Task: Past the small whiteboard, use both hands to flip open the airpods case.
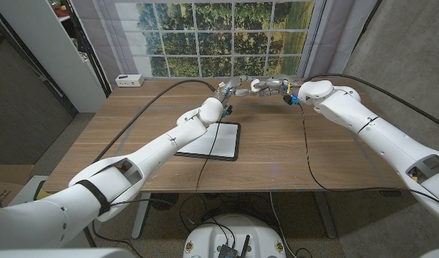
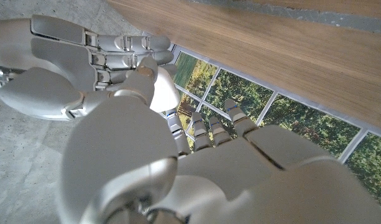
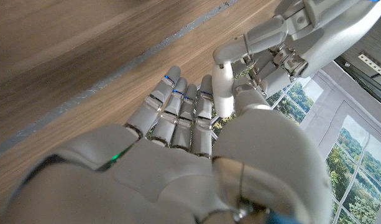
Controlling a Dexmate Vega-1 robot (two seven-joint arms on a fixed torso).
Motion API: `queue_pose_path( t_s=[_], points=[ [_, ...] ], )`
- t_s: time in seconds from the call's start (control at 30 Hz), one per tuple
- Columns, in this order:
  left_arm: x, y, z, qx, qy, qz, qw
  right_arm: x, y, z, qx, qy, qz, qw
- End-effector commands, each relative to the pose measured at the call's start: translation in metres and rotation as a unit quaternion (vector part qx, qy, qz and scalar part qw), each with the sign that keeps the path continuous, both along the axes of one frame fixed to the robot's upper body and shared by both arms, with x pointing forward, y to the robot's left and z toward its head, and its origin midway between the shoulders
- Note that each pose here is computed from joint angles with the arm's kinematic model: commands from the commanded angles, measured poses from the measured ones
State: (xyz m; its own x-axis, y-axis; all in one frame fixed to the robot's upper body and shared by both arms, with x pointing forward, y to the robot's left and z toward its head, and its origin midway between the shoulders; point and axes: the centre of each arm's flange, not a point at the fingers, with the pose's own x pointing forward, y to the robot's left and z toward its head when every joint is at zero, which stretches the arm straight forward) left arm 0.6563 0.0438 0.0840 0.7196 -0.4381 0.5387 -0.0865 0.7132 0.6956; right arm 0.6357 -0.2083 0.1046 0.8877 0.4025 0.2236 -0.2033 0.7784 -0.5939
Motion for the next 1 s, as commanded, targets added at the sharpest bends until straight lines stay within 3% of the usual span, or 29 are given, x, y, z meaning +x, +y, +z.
queue_pose_path(
  t_s=[0.03,0.3,0.57,0.8,1.0],
  points=[
    [0.001,-0.002,-0.003,-0.014,0.012,-0.022,1.000,0.003,-0.007,-0.003,0.014,-0.029,-0.011,0.9994],
    [-0.001,0.018,0.002,-0.012,0.025,-0.031,0.999,0.004,-0.019,0.001,0.004,-0.055,-0.008,0.9985],
    [-0.001,0.039,0.018,-0.023,0.046,-0.052,0.997,0.002,-0.023,0.000,-0.012,-0.095,-0.004,0.9954],
    [0.002,0.049,0.030,-0.018,0.066,-0.065,0.995,-0.001,-0.025,-0.001,-0.024,-0.127,0.006,0.9916],
    [0.003,0.052,0.032,-0.008,0.074,-0.051,0.996,-0.004,-0.028,-0.002,-0.019,-0.138,0.008,0.9902]
  ],
)
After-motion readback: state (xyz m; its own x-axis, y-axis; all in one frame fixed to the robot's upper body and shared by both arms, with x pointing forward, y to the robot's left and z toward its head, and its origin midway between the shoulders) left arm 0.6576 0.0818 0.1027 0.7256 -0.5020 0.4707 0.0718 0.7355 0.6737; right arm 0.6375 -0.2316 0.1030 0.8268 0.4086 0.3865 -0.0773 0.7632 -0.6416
